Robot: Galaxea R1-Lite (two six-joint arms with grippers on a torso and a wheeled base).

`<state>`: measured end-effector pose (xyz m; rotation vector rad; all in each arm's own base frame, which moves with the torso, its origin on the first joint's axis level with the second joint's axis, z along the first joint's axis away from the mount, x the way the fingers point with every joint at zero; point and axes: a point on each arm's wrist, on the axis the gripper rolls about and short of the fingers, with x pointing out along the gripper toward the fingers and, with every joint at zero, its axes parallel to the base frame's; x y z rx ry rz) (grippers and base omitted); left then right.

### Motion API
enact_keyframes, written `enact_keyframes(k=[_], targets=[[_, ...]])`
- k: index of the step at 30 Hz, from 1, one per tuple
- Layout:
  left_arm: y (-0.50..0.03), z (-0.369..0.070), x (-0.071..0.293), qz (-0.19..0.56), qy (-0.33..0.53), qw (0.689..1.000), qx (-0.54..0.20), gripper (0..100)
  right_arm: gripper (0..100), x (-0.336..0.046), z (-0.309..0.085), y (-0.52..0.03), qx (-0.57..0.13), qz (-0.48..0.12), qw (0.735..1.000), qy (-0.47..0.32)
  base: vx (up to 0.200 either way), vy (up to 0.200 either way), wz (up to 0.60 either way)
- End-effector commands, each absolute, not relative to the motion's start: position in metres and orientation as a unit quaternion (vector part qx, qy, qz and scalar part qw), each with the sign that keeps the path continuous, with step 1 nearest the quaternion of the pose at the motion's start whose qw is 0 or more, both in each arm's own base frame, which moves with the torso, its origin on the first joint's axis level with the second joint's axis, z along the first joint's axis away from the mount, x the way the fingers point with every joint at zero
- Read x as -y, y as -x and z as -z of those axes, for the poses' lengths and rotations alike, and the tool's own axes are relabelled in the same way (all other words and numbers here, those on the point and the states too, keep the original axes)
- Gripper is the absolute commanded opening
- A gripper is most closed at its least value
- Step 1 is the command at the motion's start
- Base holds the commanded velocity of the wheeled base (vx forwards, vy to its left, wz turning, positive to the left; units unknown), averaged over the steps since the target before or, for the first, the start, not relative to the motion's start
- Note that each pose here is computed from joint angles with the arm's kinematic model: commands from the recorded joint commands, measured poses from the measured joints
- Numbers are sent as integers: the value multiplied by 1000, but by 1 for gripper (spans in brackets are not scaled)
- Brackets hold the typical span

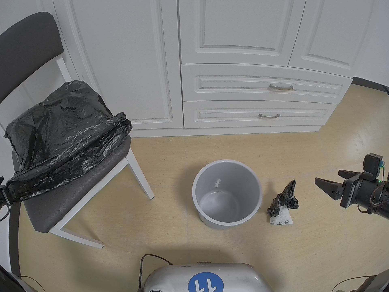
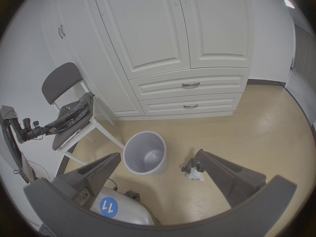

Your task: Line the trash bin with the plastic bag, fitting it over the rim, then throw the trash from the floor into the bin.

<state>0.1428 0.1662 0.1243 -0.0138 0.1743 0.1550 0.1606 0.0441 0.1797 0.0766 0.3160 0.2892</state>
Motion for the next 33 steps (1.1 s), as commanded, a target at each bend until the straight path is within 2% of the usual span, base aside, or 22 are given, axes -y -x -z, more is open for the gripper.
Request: enact_keyframes(k=[1, 8, 9, 18, 27, 29, 33], targets=[[-143, -123, -167, -77, 8, 993, -88, 100, 100, -44, -180, -161, -156, -144, 976, -38, 0, 0, 0], [-142, -123, -165, -77, 0, 993, -84, 100, 100, -44, -179, -161, -158, -144, 976, -38, 0, 0, 0], [-142, -124, -165, -77, -1, 994, -83, 0, 100, -44, -179, -161, -158, -144, 976, -38, 0, 0, 0], [-141, -123, -160, -73, -11, 994, -76, 0, 100, -45, -178, -162, -162, -144, 976, -37, 0, 0, 0], [-139, -126, -134, -41, -50, 997, -34, 0, 100, -46, -182, -154, -146, -153, 977, -31, 0, 0, 0], [-132, -138, -112, -22, -84, 996, 9, 0, 100, -44, -188, -144, -112, -160, 980, -21, 0, 0, 0], [-126, -164, -81, 29, -89, 993, 75, 0, 100, -42, -191, -139, -90, -163, 983, -4, 0, 0, 0]])
